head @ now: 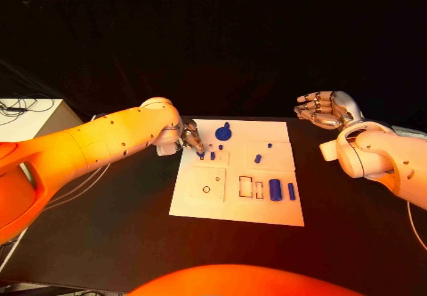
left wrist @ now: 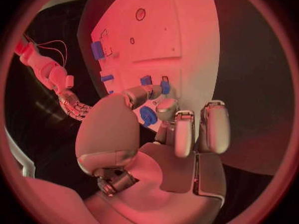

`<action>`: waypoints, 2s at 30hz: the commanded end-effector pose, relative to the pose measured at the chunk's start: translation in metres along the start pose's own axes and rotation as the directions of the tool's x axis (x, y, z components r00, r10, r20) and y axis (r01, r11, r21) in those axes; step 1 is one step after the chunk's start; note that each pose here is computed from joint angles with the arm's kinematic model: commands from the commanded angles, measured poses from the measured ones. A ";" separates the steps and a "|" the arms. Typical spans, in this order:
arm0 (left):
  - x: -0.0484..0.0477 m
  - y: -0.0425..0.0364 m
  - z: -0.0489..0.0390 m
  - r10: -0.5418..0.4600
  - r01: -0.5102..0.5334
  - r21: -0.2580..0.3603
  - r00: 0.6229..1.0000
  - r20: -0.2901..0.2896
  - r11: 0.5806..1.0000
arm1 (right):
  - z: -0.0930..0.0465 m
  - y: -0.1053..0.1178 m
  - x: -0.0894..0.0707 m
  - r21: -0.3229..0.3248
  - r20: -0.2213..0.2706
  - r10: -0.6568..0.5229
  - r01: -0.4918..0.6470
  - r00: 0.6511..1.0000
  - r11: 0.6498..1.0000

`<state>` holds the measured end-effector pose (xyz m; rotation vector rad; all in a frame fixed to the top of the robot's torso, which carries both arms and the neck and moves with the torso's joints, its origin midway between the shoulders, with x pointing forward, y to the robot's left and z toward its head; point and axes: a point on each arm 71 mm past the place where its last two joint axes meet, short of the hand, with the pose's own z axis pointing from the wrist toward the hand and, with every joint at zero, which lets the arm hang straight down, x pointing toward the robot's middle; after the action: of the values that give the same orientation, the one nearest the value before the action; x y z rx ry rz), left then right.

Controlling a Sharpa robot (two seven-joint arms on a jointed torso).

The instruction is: Assemble the parts on the task board

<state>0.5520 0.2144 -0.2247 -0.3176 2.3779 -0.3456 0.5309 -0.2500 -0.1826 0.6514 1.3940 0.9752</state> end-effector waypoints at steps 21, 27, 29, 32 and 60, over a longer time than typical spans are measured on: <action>0.0023 0.0002 0.0015 0.026 -0.026 -0.013 0.999 -0.019 1.000 | 0.000 0.000 0.001 -0.007 -0.014 0.002 -0.002 1.000 1.000; 0.0023 0.0009 0.0012 0.019 -0.019 -0.012 1.000 -0.016 1.000 | -0.001 -0.001 0.001 -0.005 -0.015 0.002 -0.002 1.000 1.000; 0.0022 0.0008 0.0011 0.016 -0.016 -0.011 1.000 -0.013 1.000 | -0.001 -0.001 0.001 -0.005 -0.015 0.002 -0.002 1.000 1.000; 0.0022 0.0007 0.0010 0.011 -0.011 -0.009 1.000 -0.011 1.000 | -0.001 -0.001 0.002 -0.005 -0.015 0.002 -0.002 1.000 1.000; 0.0067 0.0025 0.0039 0.010 -0.010 -0.019 1.000 -0.011 1.000 | -0.001 -0.002 0.002 -0.003 -0.016 0.002 -0.002 1.000 1.000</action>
<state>0.5509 0.2153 -0.2301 -0.3181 2.3836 -0.3227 0.5302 -0.2512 -0.1850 0.6549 1.3988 0.9723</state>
